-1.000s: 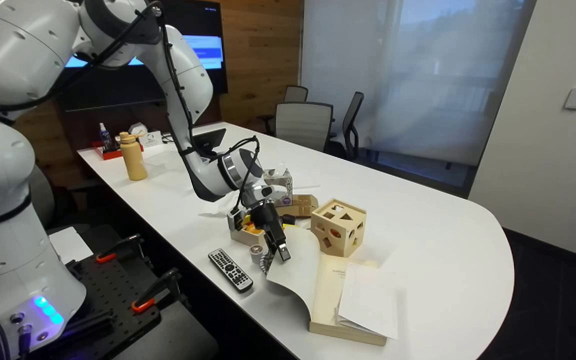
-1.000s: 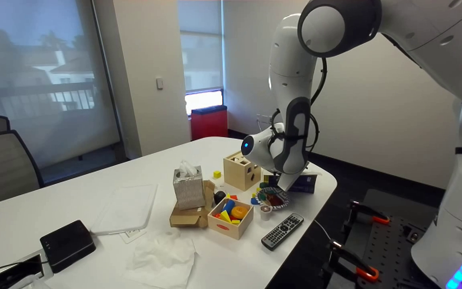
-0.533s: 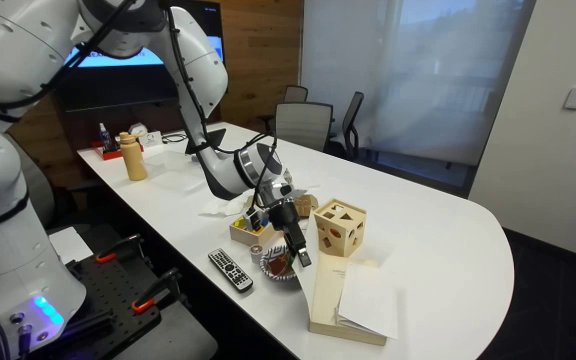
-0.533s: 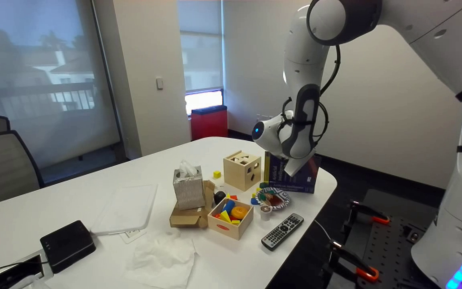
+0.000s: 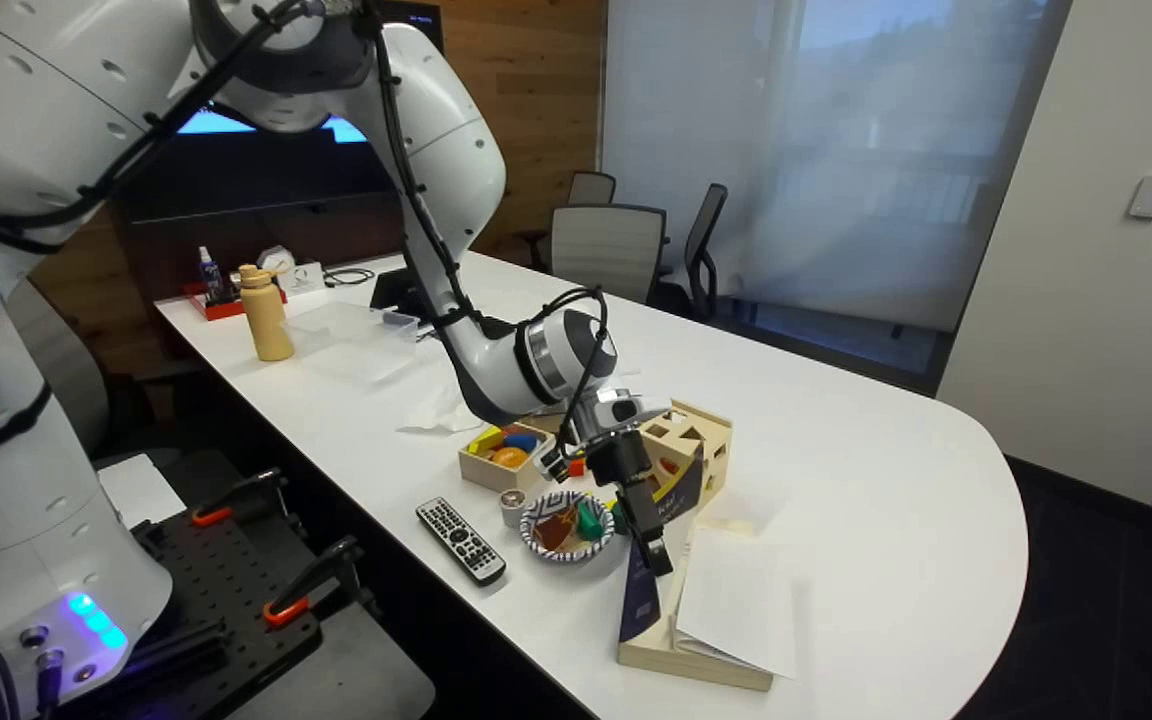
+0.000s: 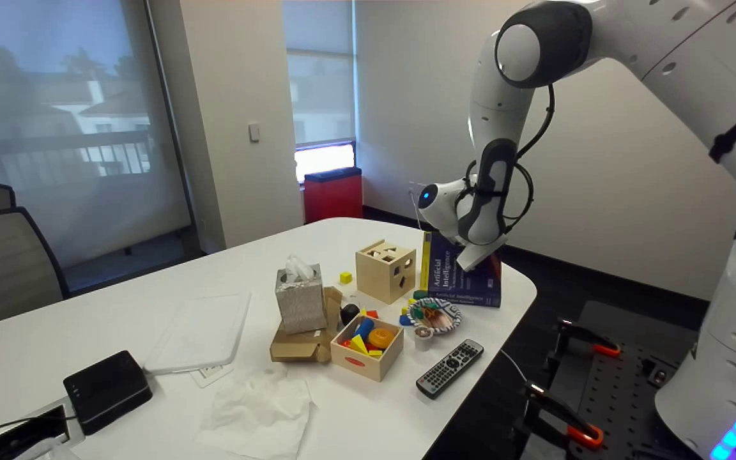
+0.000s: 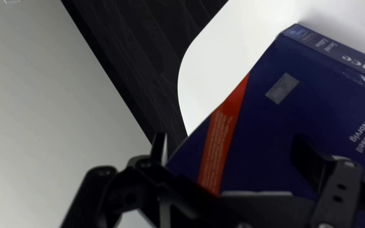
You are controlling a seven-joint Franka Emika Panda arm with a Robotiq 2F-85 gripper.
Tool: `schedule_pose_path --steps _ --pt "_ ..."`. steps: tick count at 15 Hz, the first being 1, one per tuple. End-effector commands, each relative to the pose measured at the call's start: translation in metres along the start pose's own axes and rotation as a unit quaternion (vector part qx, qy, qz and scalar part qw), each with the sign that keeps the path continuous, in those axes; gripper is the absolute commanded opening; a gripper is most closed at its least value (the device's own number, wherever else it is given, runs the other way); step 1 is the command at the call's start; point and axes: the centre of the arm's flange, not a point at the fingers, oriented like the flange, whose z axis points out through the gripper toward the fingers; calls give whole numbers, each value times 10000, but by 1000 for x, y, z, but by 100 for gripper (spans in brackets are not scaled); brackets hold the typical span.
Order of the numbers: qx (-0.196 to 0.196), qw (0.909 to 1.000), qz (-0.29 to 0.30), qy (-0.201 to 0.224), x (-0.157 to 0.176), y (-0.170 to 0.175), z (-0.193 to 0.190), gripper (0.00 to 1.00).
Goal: Close the book
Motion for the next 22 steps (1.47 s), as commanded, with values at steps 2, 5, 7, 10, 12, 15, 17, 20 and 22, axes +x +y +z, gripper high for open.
schedule_pose_path --steps 2,5,7,10,12,15,17,20,22 --pt "280 9996 48 -39 15 -7 35 100" --pt "358 9992 140 -114 15 -10 53 100" --pt "367 9991 204 -112 14 -11 57 100" --pt "389 9989 255 -53 13 -8 47 100" --pt "460 9987 213 6 13 -5 37 100" --pt "627 9980 4 12 8 -7 19 100" --pt "770 9967 -247 15 1 -9 6 100" --pt "1009 9929 -618 89 -16 -9 -24 100" --pt "1092 9908 -795 123 -30 -9 -47 100"
